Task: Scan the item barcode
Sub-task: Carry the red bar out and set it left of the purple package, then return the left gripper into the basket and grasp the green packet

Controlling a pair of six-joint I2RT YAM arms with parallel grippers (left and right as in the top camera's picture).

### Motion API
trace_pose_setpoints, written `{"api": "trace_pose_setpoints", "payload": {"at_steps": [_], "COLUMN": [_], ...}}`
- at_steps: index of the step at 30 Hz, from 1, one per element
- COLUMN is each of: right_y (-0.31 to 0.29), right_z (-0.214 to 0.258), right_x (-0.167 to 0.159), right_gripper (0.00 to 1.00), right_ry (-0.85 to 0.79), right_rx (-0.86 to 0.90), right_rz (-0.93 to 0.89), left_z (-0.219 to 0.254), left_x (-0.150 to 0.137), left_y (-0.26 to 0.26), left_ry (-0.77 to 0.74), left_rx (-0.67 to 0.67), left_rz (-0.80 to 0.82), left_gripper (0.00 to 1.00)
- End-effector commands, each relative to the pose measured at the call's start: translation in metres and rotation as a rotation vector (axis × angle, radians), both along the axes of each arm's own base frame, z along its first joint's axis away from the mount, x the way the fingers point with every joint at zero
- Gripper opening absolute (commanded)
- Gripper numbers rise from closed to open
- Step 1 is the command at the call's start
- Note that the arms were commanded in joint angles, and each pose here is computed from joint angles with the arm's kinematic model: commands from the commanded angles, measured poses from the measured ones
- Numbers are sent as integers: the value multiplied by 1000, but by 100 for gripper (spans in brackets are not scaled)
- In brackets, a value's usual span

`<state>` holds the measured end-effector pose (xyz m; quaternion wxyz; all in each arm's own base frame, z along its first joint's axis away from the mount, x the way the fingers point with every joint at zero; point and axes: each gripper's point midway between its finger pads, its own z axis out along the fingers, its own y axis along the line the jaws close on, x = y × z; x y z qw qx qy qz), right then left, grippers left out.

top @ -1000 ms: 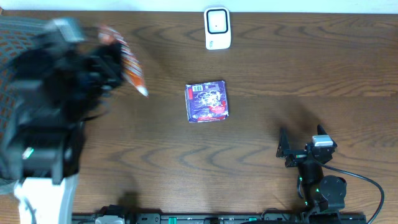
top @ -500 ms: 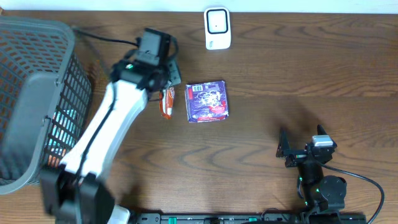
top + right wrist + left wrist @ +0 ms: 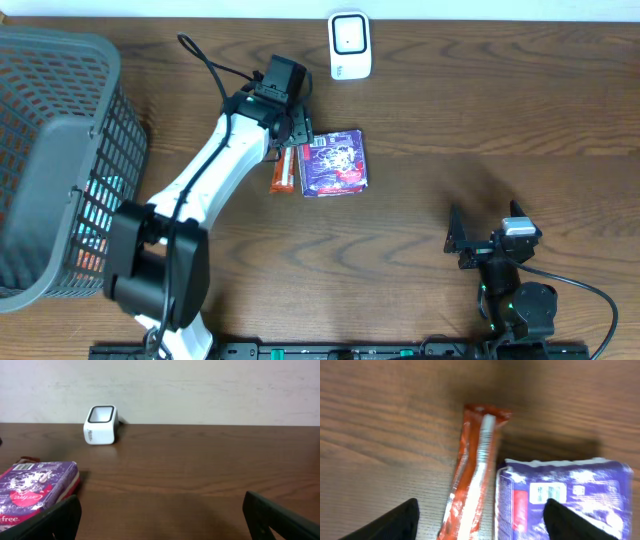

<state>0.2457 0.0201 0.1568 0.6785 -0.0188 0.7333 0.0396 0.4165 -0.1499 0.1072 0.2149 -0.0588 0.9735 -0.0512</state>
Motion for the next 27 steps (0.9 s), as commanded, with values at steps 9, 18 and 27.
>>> {"api": "trace_pose_setpoints", "payload": {"at_steps": [9, 18, 27], "right_y": [0, 0, 0], "right_z": [-1, -1, -1], "right_x": [0, 0, 0], "right_gripper": [99, 99, 99], "right_ry": [0, 0, 0], "right_rx": [-15, -15, -15], "right_rz": [0, 0, 0], "left_z": [255, 326, 285], "left_x": [-35, -104, -177], "left_y": [67, 214, 348], "left_ry": [-631, -761, -550], "left_rx": [170, 448, 483], "left_rz": [0, 420, 1010], "left_gripper": [89, 90, 98]}}
